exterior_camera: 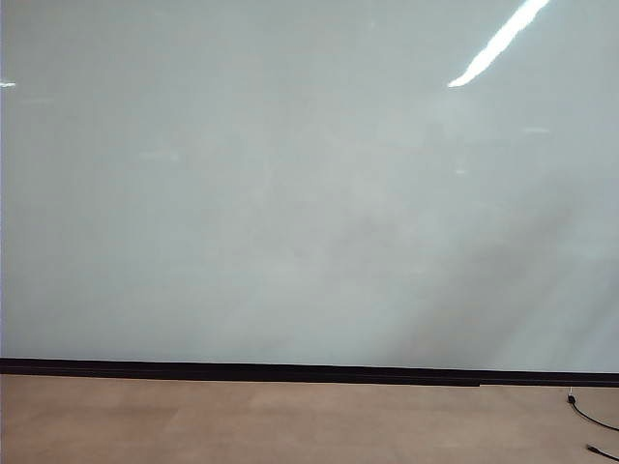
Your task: Pick up the pen on the shelf to the right of the whiteboard and write the letter Z.
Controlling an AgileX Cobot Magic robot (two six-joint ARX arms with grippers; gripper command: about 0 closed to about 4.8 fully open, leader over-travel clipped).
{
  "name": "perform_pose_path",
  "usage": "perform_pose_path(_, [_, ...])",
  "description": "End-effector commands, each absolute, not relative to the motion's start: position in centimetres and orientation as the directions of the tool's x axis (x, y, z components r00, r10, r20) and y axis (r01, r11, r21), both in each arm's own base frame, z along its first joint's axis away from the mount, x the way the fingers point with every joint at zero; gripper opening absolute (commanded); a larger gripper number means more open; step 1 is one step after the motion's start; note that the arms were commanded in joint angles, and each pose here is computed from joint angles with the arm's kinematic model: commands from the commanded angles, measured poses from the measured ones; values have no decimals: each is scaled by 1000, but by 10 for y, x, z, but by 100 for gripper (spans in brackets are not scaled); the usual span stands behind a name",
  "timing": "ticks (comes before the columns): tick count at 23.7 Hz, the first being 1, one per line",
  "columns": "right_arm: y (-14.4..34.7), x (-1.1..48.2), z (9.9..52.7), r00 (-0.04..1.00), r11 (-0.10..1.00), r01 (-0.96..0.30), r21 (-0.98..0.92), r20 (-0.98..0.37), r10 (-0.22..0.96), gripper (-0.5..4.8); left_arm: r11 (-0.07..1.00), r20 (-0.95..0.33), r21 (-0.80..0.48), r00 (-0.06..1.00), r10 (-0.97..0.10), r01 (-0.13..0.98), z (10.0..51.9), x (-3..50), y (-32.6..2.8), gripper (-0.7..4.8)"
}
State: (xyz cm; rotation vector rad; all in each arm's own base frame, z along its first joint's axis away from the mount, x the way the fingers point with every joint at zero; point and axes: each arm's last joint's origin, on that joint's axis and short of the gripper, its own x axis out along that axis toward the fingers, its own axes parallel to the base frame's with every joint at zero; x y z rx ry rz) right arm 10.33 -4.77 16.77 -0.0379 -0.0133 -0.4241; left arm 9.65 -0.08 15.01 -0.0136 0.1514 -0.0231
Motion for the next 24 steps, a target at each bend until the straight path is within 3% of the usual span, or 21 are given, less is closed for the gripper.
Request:
perform_pose_path(1, [-50, 110, 174, 915, 917, 398, -29, 76, -395, 479, 1000, -138, -11, 990, -24, 23, 152, 97, -1, -5])
perform_pose_path(24, [-75, 147, 155, 929, 933, 358, -39, 113, -351, 479, 1000, -138, -11, 990, -24, 23, 152, 97, -1, -5])
